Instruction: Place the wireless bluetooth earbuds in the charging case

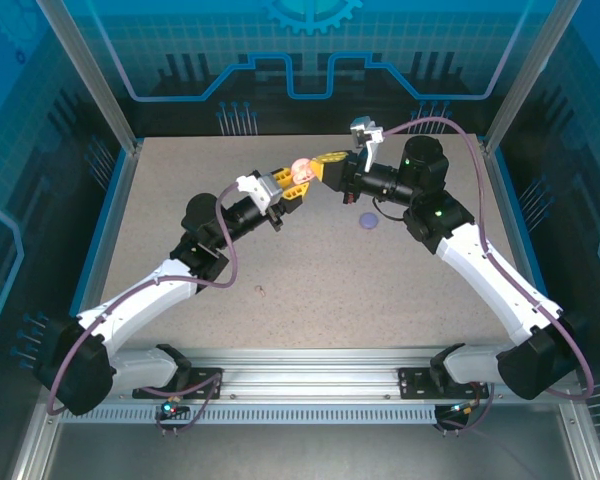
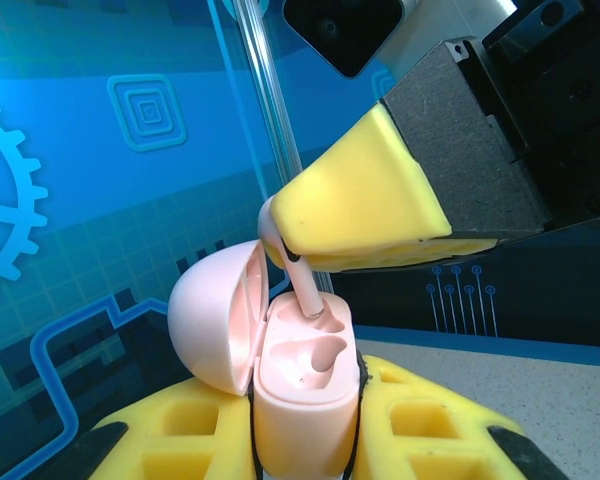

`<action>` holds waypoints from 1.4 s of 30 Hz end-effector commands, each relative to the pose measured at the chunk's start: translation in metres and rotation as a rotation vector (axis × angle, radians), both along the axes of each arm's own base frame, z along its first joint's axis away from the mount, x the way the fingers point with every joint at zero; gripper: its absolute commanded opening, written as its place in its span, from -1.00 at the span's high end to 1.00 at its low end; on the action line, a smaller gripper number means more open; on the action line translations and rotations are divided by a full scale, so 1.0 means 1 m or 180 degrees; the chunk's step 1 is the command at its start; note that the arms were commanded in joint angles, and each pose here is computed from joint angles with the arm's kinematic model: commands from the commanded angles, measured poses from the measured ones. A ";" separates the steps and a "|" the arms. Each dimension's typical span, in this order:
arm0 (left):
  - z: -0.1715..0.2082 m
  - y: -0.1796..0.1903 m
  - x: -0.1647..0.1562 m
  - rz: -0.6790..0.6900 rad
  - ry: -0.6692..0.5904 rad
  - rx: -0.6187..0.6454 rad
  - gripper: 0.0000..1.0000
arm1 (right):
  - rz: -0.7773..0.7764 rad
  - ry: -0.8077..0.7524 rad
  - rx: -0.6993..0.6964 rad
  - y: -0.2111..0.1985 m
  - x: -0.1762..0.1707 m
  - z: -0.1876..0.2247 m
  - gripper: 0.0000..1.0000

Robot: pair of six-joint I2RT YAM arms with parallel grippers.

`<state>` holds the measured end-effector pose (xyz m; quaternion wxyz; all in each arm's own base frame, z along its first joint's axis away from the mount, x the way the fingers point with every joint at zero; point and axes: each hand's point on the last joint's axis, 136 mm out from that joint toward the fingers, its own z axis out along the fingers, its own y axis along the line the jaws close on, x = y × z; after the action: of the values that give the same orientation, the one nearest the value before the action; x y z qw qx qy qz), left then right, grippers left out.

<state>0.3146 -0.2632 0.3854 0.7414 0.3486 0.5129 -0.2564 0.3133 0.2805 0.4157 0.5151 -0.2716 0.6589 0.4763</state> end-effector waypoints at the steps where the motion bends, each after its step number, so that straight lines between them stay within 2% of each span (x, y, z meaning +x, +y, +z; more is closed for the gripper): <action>1: 0.034 0.002 -0.008 -0.0052 -0.0219 -0.0193 1.00 | 0.0027 0.0014 0.0034 -0.003 0.001 0.001 0.99; 21: 0.035 -0.004 -0.008 -0.0069 -0.0256 -0.0145 1.00 | 0.0226 0.0084 -0.0064 0.010 -0.007 -0.009 1.00; 42: 0.037 -0.001 -0.004 0.0039 -0.0265 -0.0158 1.00 | 0.0119 0.0142 -0.0379 0.003 -0.009 -0.031 1.00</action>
<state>0.3180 -0.2690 0.3746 0.7246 0.3538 0.5324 -0.2574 0.3101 0.2838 0.4005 0.4985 -0.2995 0.6703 0.4609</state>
